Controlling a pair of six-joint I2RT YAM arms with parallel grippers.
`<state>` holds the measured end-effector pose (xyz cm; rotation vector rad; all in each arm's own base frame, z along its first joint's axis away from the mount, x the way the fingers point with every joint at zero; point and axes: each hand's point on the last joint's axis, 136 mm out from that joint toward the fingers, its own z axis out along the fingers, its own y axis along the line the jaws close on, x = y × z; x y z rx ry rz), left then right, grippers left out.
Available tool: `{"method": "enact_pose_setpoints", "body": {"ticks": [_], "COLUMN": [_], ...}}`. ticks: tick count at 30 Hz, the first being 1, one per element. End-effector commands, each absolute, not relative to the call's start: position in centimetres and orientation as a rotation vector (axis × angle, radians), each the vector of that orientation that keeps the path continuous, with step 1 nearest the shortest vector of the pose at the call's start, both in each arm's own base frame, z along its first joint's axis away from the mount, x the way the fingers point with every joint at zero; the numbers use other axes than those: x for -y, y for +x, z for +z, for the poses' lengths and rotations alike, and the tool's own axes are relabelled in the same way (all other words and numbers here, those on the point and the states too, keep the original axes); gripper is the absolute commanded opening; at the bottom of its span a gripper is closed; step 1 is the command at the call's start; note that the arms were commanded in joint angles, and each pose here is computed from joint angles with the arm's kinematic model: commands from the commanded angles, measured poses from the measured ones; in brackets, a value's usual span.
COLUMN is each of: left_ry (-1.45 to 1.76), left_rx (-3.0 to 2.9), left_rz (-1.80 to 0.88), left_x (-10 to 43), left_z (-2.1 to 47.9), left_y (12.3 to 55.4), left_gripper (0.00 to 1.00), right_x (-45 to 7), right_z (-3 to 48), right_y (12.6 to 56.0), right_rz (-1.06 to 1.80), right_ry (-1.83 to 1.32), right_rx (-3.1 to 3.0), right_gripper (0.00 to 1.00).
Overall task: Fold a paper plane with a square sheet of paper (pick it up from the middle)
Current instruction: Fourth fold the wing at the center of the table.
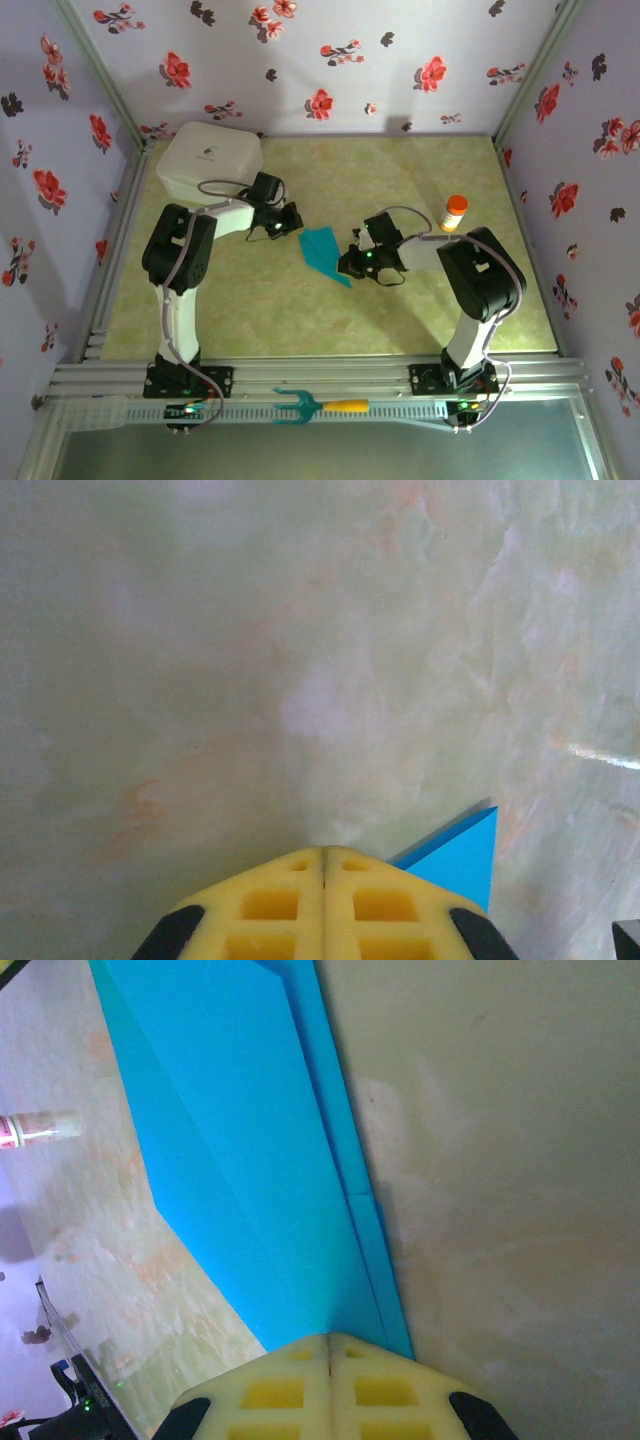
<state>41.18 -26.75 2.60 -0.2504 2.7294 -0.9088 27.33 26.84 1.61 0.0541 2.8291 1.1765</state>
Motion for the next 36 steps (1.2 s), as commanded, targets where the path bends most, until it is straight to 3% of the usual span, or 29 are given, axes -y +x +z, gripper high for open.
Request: {"method": "enact_pose_setpoints", "body": {"ticks": [1,8,14,22,25,29,36], "left_ry": [-0.211,-0.043,0.092,0.055,0.051,0.056,0.031], "left_rx": [-2.682,-2.678,-2.810,-2.859,-2.874,-2.890,-2.885], "left_rz": [-0.875,-0.930,-0.984,-0.953,-0.912,-0.898,-0.908], "left_x": [26.9,31.0,34.0,33.8,33.3,33.0,32.9], "left_z": [5.6,7.4,4.0,1.2,0.4,0.0,0.2], "left_y": [41.3,37.8,33.2,32.5,32.5,32.1,32.1], "left_gripper": [0.05,0.06,0.06,0.05,0.05,0.04,0.04], "right_x": [-24.8,-25.3,-25.1,-25.3,-25.3,-25.0,-22.5], "right_z": [-1.0,-0.1,-0.2,1.0,2.5,4.3,4.2], "right_y": [25.4,26.3,26.1,26.3,26.3,25.6,23.3], "right_rz": [1.035,1.059,1.054,1.082,1.097,1.158,1.060], "right_ry": [0.153,0.145,0.151,0.150,0.148,0.261,0.422], "right_rx": [-2.965,-2.927,-2.930,-2.896,-2.865,-2.822,-2.854], "right_gripper": [0.00,0.02,0.02,0.03,0.07,0.21,0.36]}}
